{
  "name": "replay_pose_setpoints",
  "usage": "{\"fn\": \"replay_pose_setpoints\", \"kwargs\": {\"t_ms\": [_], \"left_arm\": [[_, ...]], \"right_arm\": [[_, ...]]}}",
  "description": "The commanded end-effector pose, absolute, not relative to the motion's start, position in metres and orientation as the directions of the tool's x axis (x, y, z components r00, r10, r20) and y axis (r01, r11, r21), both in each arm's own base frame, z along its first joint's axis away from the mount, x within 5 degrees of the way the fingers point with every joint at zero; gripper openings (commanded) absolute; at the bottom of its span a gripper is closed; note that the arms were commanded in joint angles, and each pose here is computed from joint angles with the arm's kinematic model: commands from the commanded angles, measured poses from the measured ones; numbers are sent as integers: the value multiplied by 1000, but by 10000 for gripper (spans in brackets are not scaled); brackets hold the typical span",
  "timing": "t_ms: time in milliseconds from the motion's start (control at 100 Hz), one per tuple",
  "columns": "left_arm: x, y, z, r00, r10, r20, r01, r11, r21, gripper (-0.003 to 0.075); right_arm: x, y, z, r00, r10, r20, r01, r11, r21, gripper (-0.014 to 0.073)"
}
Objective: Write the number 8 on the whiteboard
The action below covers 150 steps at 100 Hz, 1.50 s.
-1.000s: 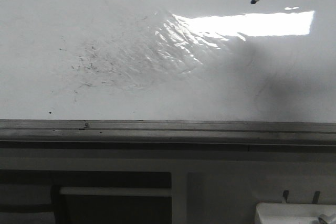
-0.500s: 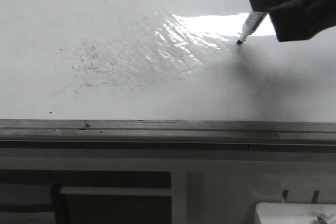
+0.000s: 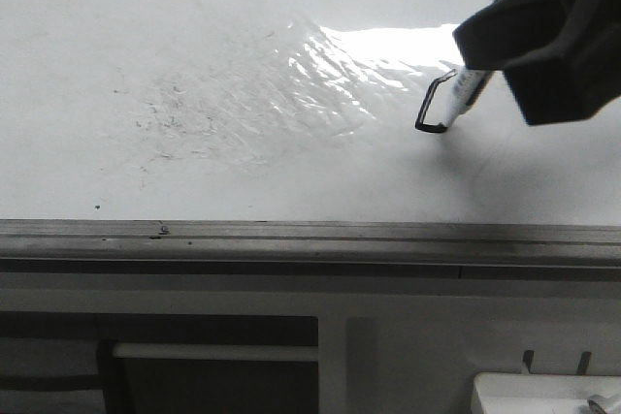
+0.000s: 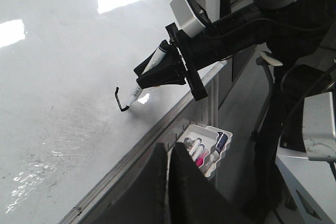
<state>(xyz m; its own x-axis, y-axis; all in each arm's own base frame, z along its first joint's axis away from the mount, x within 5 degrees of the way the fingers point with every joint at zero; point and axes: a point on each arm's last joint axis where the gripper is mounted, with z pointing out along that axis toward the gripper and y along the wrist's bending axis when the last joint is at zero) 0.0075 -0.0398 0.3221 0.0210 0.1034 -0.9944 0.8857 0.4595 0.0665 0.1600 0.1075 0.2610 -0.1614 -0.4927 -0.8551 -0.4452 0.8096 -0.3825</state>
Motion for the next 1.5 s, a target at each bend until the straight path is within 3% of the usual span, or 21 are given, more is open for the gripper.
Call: {"fn": "replay_pose_setpoints", "kwargs": {"t_ms": [0, 160, 340, 500, 820, 1040, 1210, 1340, 1490], "left_arm": [[8, -39, 336, 32, 17, -999, 880, 473, 36, -20], [8, -39, 336, 32, 17, -999, 880, 473, 36, -20], [9, -39, 336, 33, 14, -999, 879, 475, 36, -20], [9, -39, 336, 33, 14, -999, 879, 475, 36, -20], [8, -39, 336, 33, 15, -999, 880, 474, 36, -20], [8, -39, 336, 30, 20, -999, 881, 472, 36, -20], [8, -39, 336, 30, 20, -999, 881, 472, 36, -20], [8, -39, 336, 30, 20, -999, 881, 472, 36, -20], [9, -40, 335, 29, 22, -999, 881, 471, 36, -2]], "right_arm": [[164, 84, 265, -273, -494, -826, -256, 865, -432, -71], [153, 78, 264, -345, -409, -845, -276, 905, -325, -71], [149, 95, 260, -299, -412, -861, -435, 862, -261, -71], [156, 101, 257, -305, -450, -839, -440, 848, -295, -71], [172, 104, 311, -153, -449, -880, -336, 861, -381, -71], [177, 104, 322, -150, -441, -885, -288, 876, -388, -71], [172, 110, 327, -103, -415, -904, -362, 862, -355, -71], [150, 109, 348, 27, -318, -948, -484, 826, -290, -71], [123, 94, 372, 147, -203, -968, -529, 811, -250, -71]]}}
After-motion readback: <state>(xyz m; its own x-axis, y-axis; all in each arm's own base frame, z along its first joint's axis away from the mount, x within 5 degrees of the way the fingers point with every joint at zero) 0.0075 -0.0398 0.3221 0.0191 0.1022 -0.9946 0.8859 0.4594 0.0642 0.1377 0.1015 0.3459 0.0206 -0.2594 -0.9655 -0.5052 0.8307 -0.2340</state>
